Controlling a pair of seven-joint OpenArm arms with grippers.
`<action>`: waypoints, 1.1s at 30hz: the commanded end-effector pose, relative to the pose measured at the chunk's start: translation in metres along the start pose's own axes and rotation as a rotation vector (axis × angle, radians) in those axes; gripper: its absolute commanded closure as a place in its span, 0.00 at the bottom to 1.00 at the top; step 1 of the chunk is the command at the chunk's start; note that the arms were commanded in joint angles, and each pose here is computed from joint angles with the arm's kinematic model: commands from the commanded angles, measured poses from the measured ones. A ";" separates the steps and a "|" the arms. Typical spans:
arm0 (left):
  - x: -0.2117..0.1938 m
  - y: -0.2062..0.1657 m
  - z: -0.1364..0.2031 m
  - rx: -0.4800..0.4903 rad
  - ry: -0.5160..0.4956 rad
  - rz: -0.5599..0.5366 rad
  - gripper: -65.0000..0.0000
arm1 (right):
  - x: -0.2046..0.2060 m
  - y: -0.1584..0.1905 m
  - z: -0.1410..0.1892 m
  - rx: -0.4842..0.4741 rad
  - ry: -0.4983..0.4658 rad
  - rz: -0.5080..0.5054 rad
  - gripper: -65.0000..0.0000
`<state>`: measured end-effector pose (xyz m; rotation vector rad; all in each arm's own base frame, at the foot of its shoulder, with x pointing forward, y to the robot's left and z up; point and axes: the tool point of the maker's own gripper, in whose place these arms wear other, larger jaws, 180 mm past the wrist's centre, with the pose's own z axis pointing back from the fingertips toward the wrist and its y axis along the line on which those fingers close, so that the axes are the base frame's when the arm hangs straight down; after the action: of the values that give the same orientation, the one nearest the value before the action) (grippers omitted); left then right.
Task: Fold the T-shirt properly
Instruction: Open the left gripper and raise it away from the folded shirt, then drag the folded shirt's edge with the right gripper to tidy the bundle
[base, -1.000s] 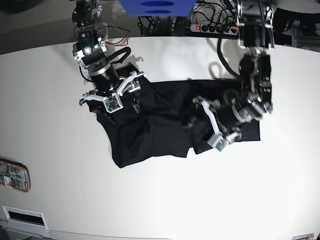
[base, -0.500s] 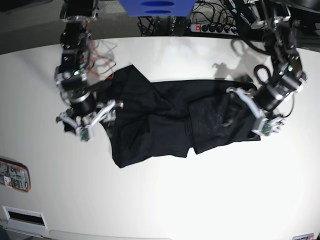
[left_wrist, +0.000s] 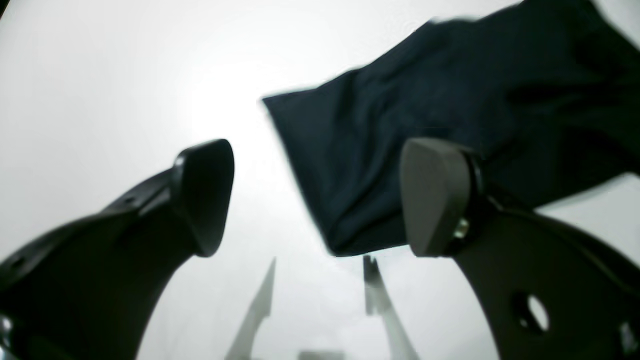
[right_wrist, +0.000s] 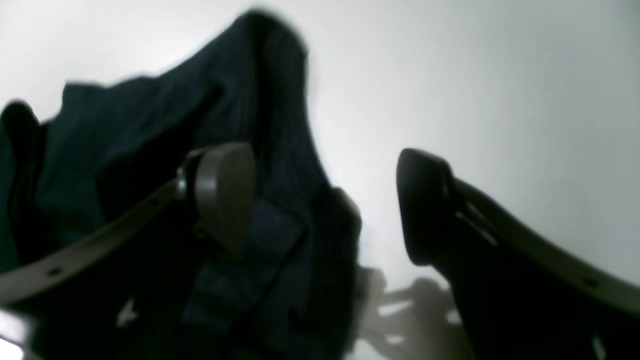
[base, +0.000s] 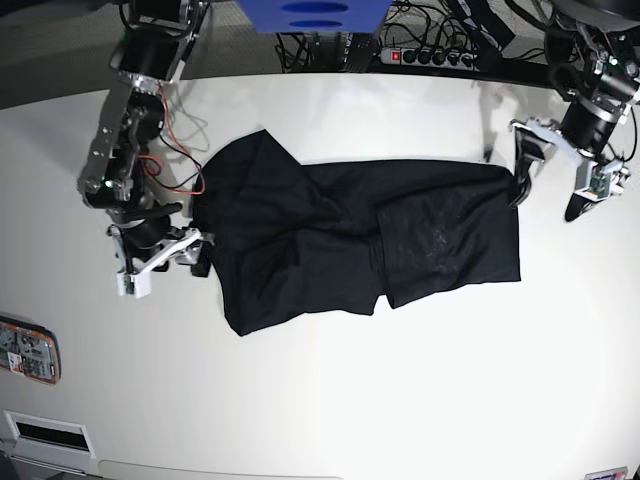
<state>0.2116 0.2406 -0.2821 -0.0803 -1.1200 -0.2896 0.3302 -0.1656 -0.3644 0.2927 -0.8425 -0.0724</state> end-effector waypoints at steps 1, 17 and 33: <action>0.012 0.002 0.007 0.002 -0.047 -0.008 0.24 | 0.012 -0.003 0.001 -0.002 -0.038 0.003 0.34; 0.016 -0.001 0.011 -0.006 -0.085 -0.002 0.24 | -0.063 0.029 -0.030 0.196 0.134 -0.260 0.35; 0.016 -0.001 0.011 -0.004 -0.084 -0.003 0.24 | -0.025 0.018 -0.015 0.166 0.020 -0.226 0.35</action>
<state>0.2051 0.2404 -0.2761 -0.0924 -1.1583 -0.2815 0.3127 -0.1429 -0.4025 0.5246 -0.7394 -0.2253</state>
